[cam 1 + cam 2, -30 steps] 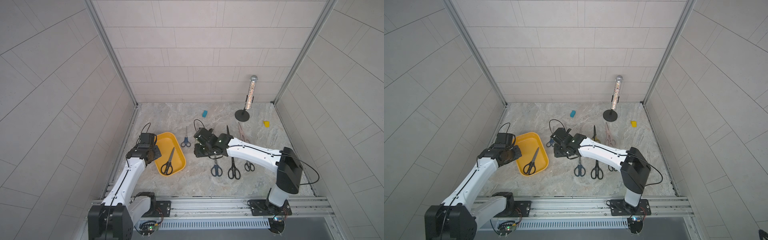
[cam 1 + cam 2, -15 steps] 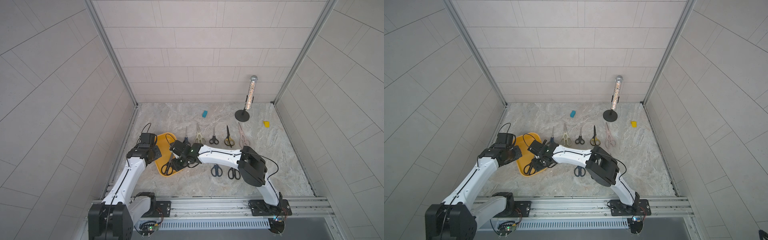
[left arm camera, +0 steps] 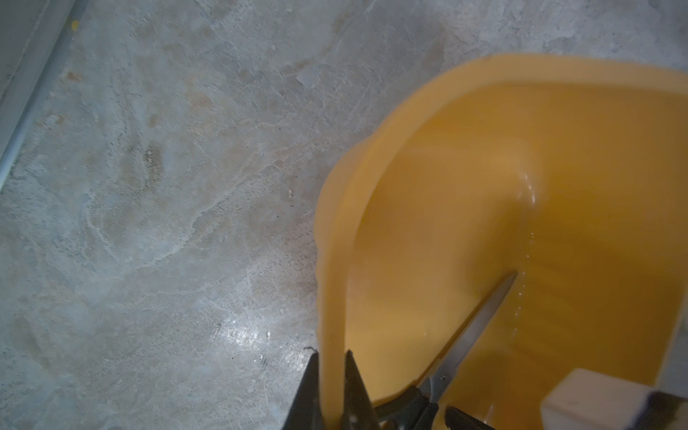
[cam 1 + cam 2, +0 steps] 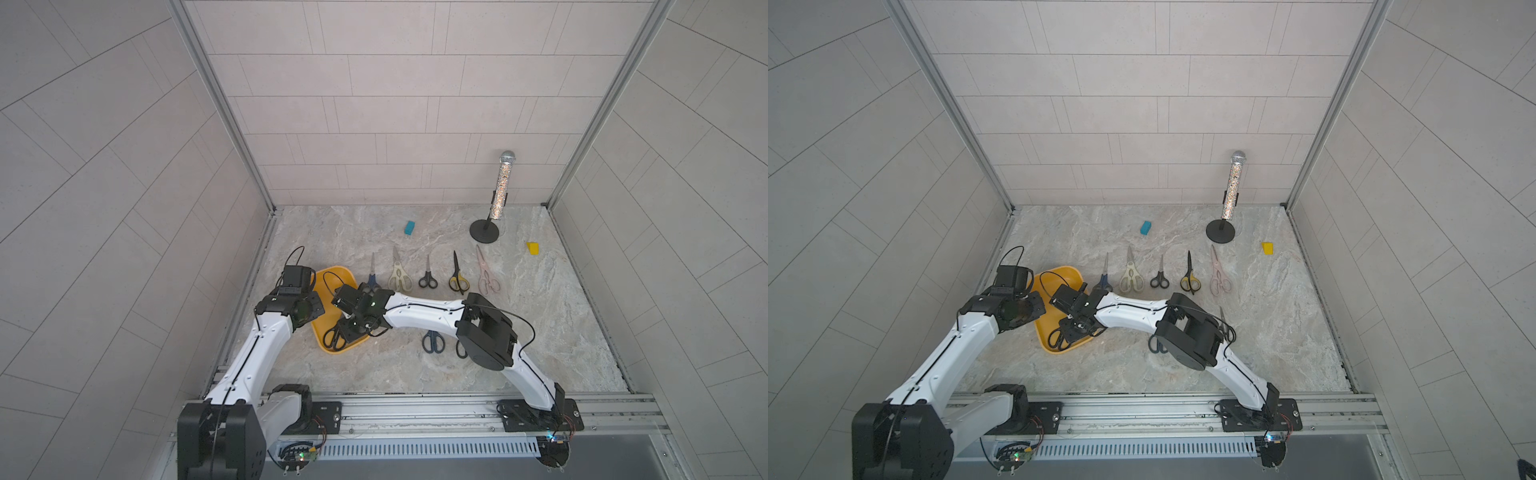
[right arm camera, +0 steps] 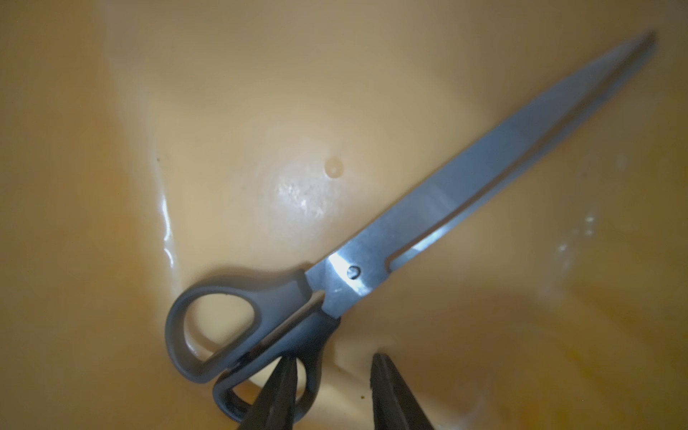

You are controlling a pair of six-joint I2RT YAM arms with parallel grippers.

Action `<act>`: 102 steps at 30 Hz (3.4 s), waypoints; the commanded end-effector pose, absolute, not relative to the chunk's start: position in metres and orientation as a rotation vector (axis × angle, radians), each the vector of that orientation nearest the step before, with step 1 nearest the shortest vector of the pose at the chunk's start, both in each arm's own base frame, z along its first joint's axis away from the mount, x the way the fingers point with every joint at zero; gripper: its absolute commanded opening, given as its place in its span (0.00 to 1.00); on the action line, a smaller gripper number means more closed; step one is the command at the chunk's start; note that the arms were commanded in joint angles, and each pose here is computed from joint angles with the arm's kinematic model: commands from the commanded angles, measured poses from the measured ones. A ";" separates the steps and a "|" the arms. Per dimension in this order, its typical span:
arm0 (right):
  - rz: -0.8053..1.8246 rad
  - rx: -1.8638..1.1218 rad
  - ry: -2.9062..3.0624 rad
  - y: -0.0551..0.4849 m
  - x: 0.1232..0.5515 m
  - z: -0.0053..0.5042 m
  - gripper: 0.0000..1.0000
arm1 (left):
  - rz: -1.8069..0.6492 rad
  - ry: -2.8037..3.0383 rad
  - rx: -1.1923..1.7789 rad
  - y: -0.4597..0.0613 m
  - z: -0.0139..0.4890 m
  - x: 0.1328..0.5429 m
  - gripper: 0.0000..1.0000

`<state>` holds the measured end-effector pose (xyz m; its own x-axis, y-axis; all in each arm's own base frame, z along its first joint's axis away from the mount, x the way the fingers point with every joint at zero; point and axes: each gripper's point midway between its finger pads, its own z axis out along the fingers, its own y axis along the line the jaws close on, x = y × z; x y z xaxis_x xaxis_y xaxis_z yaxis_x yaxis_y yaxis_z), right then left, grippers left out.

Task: Take the scissors out of the storage box
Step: Pick up the scissors from the storage box, then place the scissors at the center of the board.

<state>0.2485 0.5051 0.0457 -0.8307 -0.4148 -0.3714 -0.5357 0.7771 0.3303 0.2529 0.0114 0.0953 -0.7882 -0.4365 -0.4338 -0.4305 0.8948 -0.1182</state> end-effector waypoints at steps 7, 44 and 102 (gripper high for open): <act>0.302 -0.712 2.704 0.473 0.274 0.008 0.31 | -0.022 2.600 -0.608 0.009 0.103 0.256 0.00; 0.453 -0.852 2.594 0.482 0.298 0.026 0.00 | 0.030 2.592 -0.606 0.014 0.104 0.258 0.00; 0.119 -0.756 2.881 0.309 0.198 0.035 0.00 | 0.177 2.507 -0.661 0.040 0.120 0.249 0.00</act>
<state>0.1962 0.3008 0.0316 -0.8627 -0.4784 -0.1641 -0.4879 0.8726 0.0214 0.2481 0.0318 0.1080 -0.7581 -0.4242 -0.4953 -0.4751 0.8795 -0.0260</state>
